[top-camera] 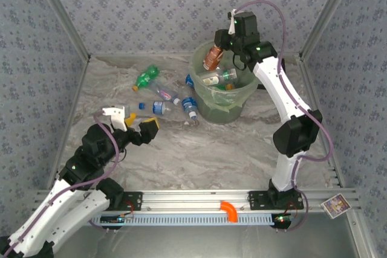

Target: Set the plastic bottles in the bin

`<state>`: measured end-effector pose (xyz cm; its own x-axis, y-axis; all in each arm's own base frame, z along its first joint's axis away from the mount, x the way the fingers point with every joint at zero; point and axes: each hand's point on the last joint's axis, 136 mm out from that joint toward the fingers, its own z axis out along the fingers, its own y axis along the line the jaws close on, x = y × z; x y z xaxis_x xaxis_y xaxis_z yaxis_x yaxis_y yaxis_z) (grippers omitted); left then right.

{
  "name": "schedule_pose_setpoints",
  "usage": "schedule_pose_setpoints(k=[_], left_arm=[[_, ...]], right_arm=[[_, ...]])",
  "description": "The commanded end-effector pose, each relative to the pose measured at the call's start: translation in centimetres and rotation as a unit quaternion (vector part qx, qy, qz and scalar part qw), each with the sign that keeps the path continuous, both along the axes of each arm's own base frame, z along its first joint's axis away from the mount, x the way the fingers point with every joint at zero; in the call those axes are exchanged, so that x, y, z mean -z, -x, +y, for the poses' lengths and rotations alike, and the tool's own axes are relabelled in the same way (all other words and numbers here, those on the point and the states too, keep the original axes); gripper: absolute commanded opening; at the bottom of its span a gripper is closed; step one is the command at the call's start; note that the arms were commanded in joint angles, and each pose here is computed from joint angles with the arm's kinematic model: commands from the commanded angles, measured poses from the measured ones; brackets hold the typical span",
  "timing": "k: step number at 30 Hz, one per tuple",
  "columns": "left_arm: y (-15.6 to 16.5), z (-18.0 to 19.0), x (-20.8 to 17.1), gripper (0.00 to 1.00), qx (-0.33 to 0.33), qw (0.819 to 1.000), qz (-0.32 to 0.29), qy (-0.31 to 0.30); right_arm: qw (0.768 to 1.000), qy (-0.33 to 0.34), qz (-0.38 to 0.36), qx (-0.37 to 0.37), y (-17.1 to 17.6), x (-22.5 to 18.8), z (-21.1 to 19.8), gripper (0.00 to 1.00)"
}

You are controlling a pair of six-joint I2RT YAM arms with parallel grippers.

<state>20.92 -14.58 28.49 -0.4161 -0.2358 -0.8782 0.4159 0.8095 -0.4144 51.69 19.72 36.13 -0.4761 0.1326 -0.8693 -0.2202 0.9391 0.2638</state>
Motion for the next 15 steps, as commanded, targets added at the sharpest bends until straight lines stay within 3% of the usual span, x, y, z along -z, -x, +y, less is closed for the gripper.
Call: schedule_pose_setpoints(k=[1, 8, 13, 15], left_arm=[[-0.1, 0.3, -0.1, 1.0, -0.007, 1.0, -0.005, -0.004], [-0.2, 0.2, -0.1, 1.0, -0.006, 1.0, -0.005, -0.007], [-0.4, 0.0, 0.1, 1.0, -0.006, 1.0, -0.004, -0.006], [-0.5, 0.0, 0.2, 1.0, -0.006, 1.0, -0.003, -0.006]], right_arm=[[1.0, 0.003, 0.015, -0.005, -0.4, 1.5, 0.3, 0.29], [1.0, 0.009, 0.011, -0.003, 1.1, 2.0, 0.1, 0.3], [0.999, -0.026, 0.031, -0.019, 2.5, 2.8, 0.2, 0.36], [0.998, -0.036, 0.038, -0.029, 3.3, 3.0, 0.5, 0.44]])
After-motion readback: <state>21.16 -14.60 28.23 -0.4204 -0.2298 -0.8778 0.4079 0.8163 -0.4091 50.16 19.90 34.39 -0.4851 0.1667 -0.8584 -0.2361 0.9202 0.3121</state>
